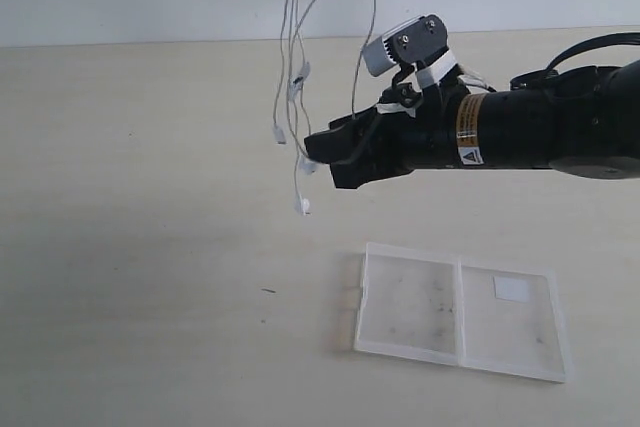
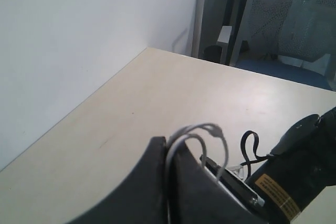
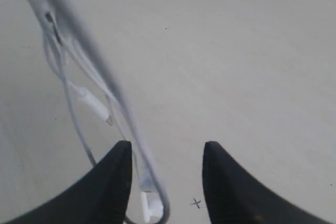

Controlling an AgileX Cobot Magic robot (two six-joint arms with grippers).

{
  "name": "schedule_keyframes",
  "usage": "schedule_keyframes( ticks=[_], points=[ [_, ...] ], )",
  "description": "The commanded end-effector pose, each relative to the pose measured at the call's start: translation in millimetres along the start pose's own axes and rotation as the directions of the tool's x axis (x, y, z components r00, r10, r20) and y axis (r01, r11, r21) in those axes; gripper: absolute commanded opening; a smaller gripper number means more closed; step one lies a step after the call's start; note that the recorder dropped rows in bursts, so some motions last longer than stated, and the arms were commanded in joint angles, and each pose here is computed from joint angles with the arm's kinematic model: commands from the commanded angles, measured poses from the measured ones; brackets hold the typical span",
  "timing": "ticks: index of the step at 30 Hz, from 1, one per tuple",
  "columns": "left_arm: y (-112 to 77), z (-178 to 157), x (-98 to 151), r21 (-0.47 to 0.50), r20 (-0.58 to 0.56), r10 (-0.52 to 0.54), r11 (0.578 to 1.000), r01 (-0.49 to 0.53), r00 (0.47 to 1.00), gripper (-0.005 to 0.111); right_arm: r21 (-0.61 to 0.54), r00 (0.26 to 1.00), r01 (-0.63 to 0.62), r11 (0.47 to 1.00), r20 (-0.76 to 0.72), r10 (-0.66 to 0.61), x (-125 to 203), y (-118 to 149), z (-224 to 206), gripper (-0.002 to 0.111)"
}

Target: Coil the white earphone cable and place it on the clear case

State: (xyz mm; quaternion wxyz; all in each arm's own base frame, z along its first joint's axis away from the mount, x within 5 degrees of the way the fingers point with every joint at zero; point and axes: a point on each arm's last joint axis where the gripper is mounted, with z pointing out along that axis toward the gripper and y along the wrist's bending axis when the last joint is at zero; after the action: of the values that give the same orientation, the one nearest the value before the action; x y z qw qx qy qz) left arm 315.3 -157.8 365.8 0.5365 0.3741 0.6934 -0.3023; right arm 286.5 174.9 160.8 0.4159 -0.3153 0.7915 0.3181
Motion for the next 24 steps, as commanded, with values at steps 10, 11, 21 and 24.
schedule_keyframes(
  ticks=[10,11,21,24],
  points=[
    [-0.9,-3,-5,0.000,0.019,-0.009,1.000,0.009,1.000,0.000,0.145,0.992,0.112,0.983,0.040,-0.119,-39,8,-37,0.066],
    [-0.9,-3,-5,0.000,0.019,-0.009,1.000,0.009,1.000,0.000,0.149,0.990,0.128,0.981,0.039,-0.135,-41,9,-40,0.067],
    [-0.9,-3,-5,0.000,0.019,-0.009,1.000,0.009,1.000,0.000,0.220,0.995,0.063,0.973,0.063,-0.078,-54,14,-59,0.083],
    [-0.9,-3,-5,0.000,0.019,-0.009,1.000,0.009,1.000,0.000,0.197,0.995,0.084,0.977,0.032,-0.092,-52,16,-60,0.089]
  ],
)
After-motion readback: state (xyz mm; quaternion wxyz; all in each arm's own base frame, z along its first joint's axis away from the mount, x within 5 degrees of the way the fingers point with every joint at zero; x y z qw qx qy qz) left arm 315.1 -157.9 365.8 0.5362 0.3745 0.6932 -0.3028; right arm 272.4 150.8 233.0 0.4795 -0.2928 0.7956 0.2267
